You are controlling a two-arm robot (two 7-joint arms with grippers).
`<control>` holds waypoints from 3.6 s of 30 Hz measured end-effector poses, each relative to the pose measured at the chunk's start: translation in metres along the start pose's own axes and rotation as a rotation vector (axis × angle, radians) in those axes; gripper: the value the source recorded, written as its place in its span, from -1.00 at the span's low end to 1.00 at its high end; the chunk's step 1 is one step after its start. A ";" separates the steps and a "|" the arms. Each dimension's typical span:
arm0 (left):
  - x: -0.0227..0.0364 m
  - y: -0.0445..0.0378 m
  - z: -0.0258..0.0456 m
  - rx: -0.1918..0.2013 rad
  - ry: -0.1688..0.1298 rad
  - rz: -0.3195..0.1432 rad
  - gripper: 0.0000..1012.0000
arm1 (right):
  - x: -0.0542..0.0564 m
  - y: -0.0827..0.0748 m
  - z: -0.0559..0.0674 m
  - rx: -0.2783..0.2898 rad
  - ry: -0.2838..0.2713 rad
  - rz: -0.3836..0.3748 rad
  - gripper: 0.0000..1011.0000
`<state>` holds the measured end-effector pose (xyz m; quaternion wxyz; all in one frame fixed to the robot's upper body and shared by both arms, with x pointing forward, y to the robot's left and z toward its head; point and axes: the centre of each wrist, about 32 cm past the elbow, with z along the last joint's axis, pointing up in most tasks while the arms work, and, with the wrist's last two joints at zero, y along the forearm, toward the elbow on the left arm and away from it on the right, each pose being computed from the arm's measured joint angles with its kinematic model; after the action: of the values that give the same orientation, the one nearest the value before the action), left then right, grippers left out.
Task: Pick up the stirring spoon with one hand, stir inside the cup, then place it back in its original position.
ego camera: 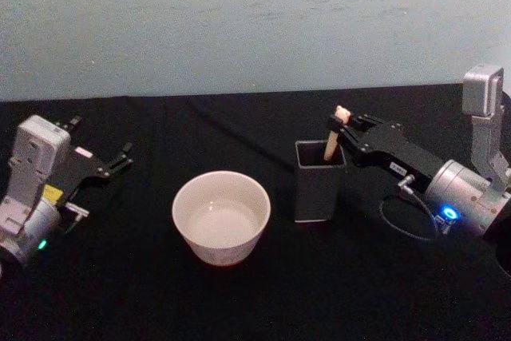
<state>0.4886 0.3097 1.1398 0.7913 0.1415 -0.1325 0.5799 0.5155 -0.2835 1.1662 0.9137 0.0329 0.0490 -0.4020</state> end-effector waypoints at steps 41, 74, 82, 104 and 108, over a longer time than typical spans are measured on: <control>0.0000 0.0000 0.0000 0.000 0.000 0.000 0.98 | -0.007 -0.008 0.014 0.182 -0.174 -0.222 0.99; 0.0000 0.0000 0.0000 0.000 0.000 0.000 0.98 | 0.002 -0.042 -0.019 0.036 -0.203 -0.424 0.99; 0.0000 0.0000 0.0000 0.000 0.000 0.000 0.98 | 0.001 -0.042 -0.019 0.038 -0.205 -0.423 0.99; 0.0000 0.0000 0.0000 0.000 0.000 0.000 0.98 | 0.001 -0.041 -0.018 0.040 -0.206 -0.423 0.99; 0.0000 0.0000 0.0000 0.000 0.000 0.000 0.98 | 0.001 -0.041 -0.018 0.040 -0.206 -0.423 0.99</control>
<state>0.4886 0.3097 1.1398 0.7913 0.1415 -0.1324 0.5799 0.4848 -0.3106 1.1469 0.8086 -0.0011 -0.0468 -0.5866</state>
